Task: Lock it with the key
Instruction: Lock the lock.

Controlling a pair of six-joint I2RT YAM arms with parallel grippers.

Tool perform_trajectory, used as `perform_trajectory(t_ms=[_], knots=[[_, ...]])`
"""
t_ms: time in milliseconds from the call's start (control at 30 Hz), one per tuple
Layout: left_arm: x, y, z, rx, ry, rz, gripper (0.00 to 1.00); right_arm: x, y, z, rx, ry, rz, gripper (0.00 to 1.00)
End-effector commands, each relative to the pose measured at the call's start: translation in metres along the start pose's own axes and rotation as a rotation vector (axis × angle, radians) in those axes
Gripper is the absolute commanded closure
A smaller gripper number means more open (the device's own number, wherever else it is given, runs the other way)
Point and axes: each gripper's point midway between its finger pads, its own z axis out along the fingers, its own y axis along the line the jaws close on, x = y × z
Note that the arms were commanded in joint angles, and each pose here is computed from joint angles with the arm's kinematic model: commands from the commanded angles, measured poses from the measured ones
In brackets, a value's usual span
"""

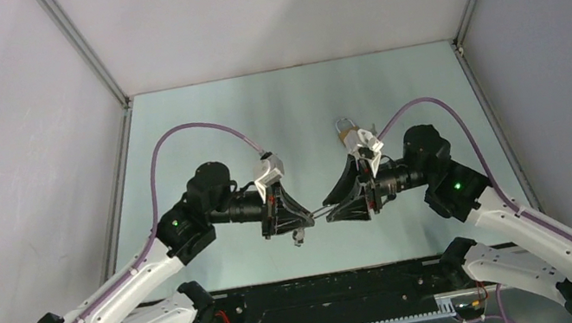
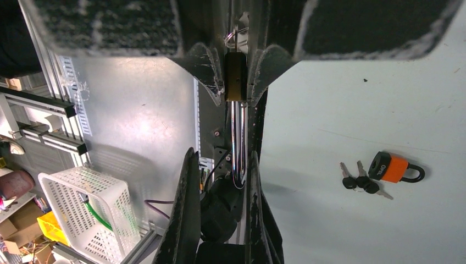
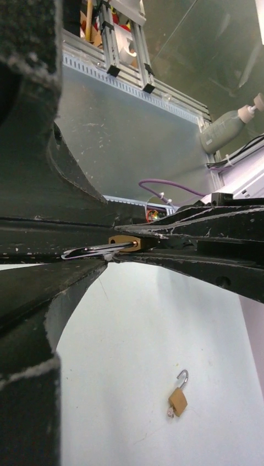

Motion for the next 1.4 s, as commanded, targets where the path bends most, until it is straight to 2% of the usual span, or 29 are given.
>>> perform_trajectory(t_ms=[0, 33, 67, 100, 133, 167, 200, 233, 267, 300, 333, 400, 467, 633, 800, 933, 1033, 1133, 1233, 1367], knots=[[-0.029, -0.013, -0.007, 0.033, -0.062, 0.089, 1.0, -0.011, 0.002, 0.002, 0.0, 0.009, -0.051, 0.59], [-0.029, -0.013, -0.007, 0.031, -0.061, 0.09, 1.0, -0.01, 0.001, 0.003, 0.001, 0.012, -0.049, 0.61], [-0.029, -0.013, -0.007, 0.031, -0.061, 0.091, 1.0, -0.01, 0.002, 0.003, -0.003, 0.012, -0.05, 0.71], [-0.028, -0.013, -0.007, 0.032, -0.059, 0.09, 1.0, -0.011, 0.004, 0.004, -0.011, 0.01, -0.052, 0.76], [-0.029, -0.014, -0.007, 0.031, -0.06, 0.091, 1.0, -0.012, 0.005, 0.004, -0.014, 0.008, -0.053, 0.88], [-0.029, -0.013, -0.007, 0.03, -0.059, 0.09, 0.97, -0.014, 0.005, 0.004, -0.01, -0.001, -0.056, 0.94], [-0.029, -0.013, -0.007, 0.029, -0.059, 0.089, 0.89, -0.016, 0.004, 0.004, 0.0, -0.009, -0.056, 1.0], [-0.03, -0.013, -0.008, 0.023, -0.062, 0.089, 0.81, -0.02, 0.005, 0.004, 0.003, -0.023, -0.056, 1.0], [-0.03, -0.012, -0.007, 0.019, -0.063, 0.087, 0.66, -0.025, 0.004, 0.004, 0.017, -0.039, -0.051, 1.0], [-0.031, -0.012, -0.008, 0.011, -0.067, 0.089, 0.58, -0.027, 0.004, 0.003, 0.028, -0.047, -0.046, 1.0], [-0.032, -0.012, -0.009, 0.008, -0.07, 0.089, 0.46, -0.037, 0.002, 0.002, 0.05, -0.082, -0.057, 1.0], [-0.034, -0.011, -0.01, -0.003, -0.078, 0.085, 0.36, -0.047, 0.001, 0.0, 0.077, -0.121, -0.053, 1.0], [-0.036, -0.012, -0.009, -0.003, -0.09, 0.078, 0.31, -0.056, 0.003, -0.002, 0.088, -0.16, -0.047, 1.0], [-0.049, -0.012, -0.007, -0.001, -0.162, 0.049, 0.31, -0.08, 0.01, -0.008, 0.093, -0.265, -0.05, 1.0], [-0.08, -0.017, -0.018, -0.042, -0.295, 0.085, 0.31, -0.093, 0.011, -0.01, 0.091, -0.317, -0.024, 1.0], [-0.097, -0.013, -0.03, -0.12, -0.385, 0.102, 0.24, -0.098, 0.01, -0.011, 0.099, -0.34, 0.01, 1.0], [-0.104, -0.015, -0.033, -0.122, -0.415, 0.109, 0.22, -0.103, 0.013, -0.011, 0.083, -0.358, 0.024, 1.0], [-0.107, -0.017, -0.033, -0.112, -0.423, 0.104, 0.26, -0.106, 0.016, -0.011, 0.068, -0.37, 0.03, 1.0], [-0.111, -0.02, -0.034, -0.101, -0.438, 0.104, 0.39, -0.108, 0.017, -0.011, 0.057, -0.377, 0.039, 1.0], [-0.111, -0.023, -0.032, -0.079, -0.44, 0.101, 0.44, -0.108, 0.016, -0.01, 0.056, -0.378, 0.048, 1.0]])
